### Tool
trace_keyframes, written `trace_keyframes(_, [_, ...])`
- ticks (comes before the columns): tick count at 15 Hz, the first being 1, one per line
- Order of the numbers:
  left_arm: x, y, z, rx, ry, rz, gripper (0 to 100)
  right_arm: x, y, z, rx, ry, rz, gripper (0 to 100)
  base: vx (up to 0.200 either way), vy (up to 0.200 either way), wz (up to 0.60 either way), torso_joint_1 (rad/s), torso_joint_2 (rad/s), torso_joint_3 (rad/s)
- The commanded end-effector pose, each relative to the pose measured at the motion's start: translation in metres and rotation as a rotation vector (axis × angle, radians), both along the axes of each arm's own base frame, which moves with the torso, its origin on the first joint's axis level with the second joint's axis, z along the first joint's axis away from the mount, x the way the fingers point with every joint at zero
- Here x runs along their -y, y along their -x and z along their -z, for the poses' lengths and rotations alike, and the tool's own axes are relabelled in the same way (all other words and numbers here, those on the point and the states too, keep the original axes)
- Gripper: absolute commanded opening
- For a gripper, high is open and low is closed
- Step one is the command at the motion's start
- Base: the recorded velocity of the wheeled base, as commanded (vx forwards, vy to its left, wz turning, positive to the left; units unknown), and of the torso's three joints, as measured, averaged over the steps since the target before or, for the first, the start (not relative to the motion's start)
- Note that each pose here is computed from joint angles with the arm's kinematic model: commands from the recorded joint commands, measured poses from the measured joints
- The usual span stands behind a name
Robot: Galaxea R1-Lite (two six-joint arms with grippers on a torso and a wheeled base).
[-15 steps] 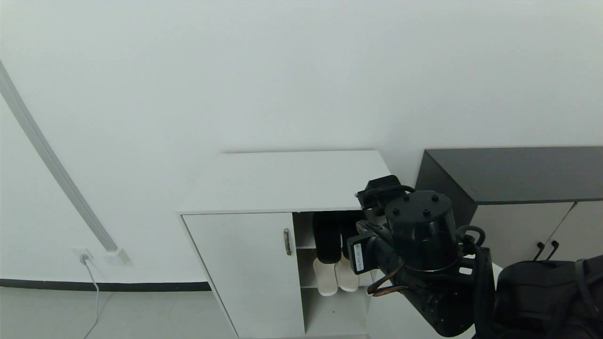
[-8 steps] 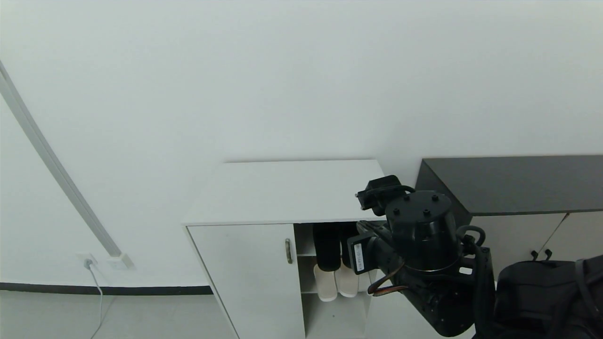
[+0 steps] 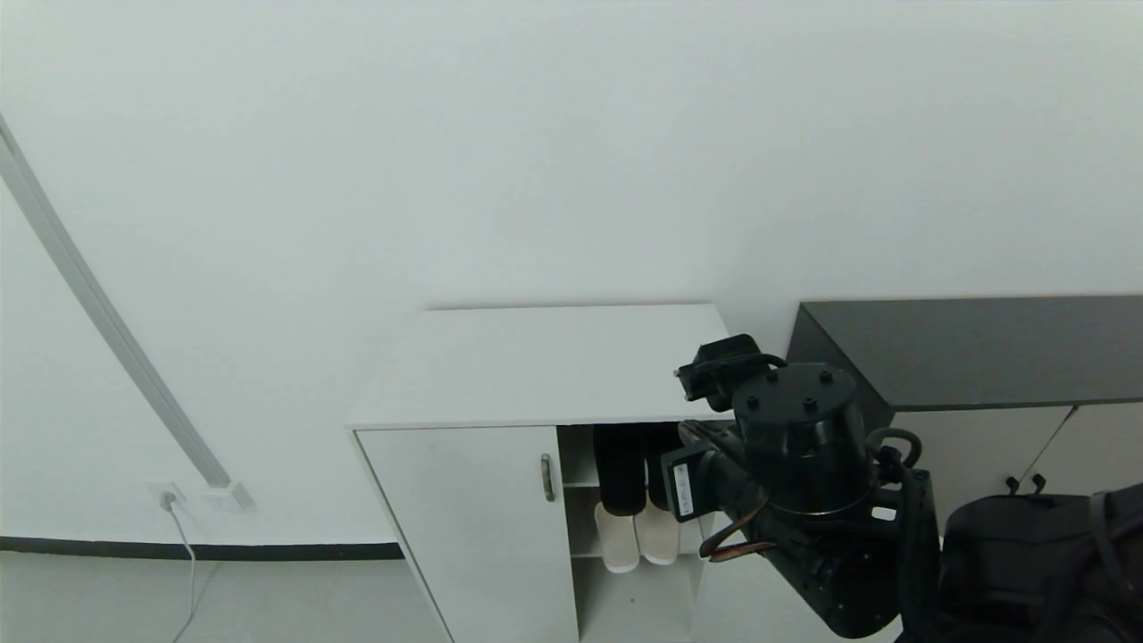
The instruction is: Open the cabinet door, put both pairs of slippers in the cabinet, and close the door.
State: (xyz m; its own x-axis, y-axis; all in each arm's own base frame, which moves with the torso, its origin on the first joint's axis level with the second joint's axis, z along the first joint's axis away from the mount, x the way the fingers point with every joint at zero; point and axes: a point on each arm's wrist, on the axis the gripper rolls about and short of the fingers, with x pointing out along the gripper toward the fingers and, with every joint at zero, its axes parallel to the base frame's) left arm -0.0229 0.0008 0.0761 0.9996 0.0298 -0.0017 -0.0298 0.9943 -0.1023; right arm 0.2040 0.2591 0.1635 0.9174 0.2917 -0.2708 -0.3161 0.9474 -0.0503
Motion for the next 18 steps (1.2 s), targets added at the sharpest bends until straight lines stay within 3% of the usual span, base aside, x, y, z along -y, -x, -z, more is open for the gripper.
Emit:
trace_keyframes(1, [0.000, 0.000, 0.000, -0.001, 0.000, -0.001, 0, 0.001, 0.000, -0.001, 0.002, 0.000, 0.000, 0, 0.000, 0.000, -0.60, 0.002, 0.01, -0.002])
trace_keyframes(6, [0.000, 0.000, 0.000, -0.001, 0.000, -0.001, 0, 0.004, -0.003, -0.002, 0.006, 0.002, 0.012, 0, 0.000, 0.000, -0.60, 0.006, 0.00, 0.000])
trace_keyframes(16, [0.000, 0.000, 0.000, -0.001, 0.000, -0.001, 0, 0.010, -0.013, 0.001, 0.004, 0.013, 0.047, 0, 0.000, 0.000, 0.00, 0.000, 0.00, 0.000])
trace_keyframes(18, [0.000, 0.000, 0.000, 0.000, 0.000, -0.001, 0, 0.010, -0.013, 0.001, 0.004, 0.013, 0.047, 0, -0.200, 0.000, 0.00, 0.002, 0.01, 0.000])
